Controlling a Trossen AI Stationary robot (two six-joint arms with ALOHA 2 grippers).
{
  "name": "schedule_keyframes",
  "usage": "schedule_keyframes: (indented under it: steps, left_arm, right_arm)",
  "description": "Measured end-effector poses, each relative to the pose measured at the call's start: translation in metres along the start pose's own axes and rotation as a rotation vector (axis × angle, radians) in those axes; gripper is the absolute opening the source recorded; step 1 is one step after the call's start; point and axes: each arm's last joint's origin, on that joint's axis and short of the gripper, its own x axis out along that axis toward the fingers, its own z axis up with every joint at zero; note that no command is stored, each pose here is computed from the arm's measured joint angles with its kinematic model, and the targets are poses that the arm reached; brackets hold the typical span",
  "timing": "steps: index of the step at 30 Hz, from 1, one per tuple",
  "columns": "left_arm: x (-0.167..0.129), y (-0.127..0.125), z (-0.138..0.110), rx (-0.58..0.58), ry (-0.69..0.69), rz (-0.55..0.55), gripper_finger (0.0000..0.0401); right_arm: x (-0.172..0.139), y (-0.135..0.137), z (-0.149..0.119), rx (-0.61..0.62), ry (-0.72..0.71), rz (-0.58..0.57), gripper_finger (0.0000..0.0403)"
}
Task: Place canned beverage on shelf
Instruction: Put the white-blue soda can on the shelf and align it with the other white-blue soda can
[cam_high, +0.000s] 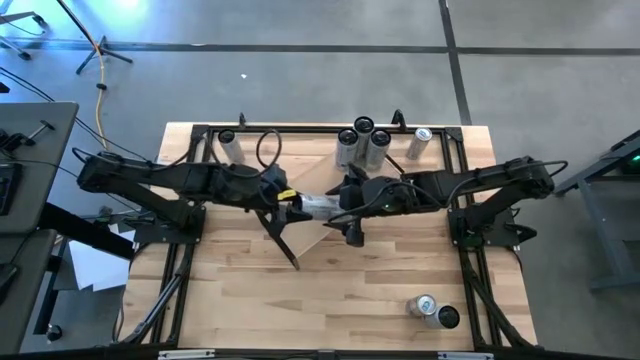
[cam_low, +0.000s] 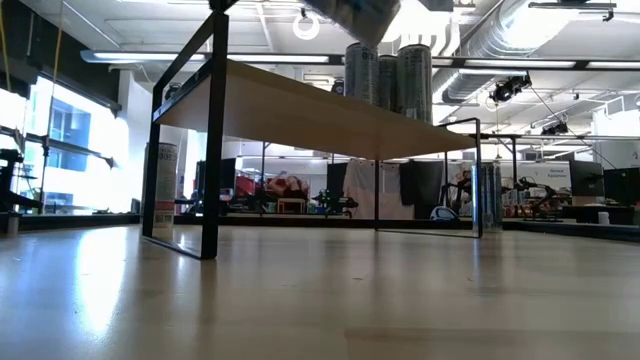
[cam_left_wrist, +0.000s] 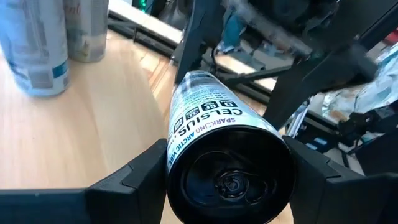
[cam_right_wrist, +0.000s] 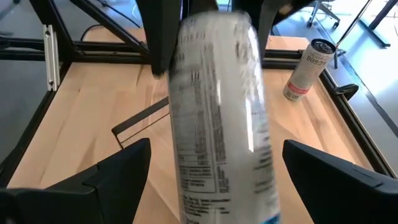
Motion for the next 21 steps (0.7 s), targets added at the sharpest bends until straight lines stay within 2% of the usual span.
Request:
schedule_keyframes:
  steps: [7,21]
  left_arm:
    - [0.007,-0.001,0.000,0.001,-0.007,-0.004,0.0216]
    - [0.007,-0.001,-0.001,0.010,0.003,0.002,0.0216]
  right_arm:
    - [0.010,0.002,-0.007,0.006,0.059,-0.006,0.0351]
    - [0.016,0.002,-0.008,0.011,0.057,-0.044,0.0351]
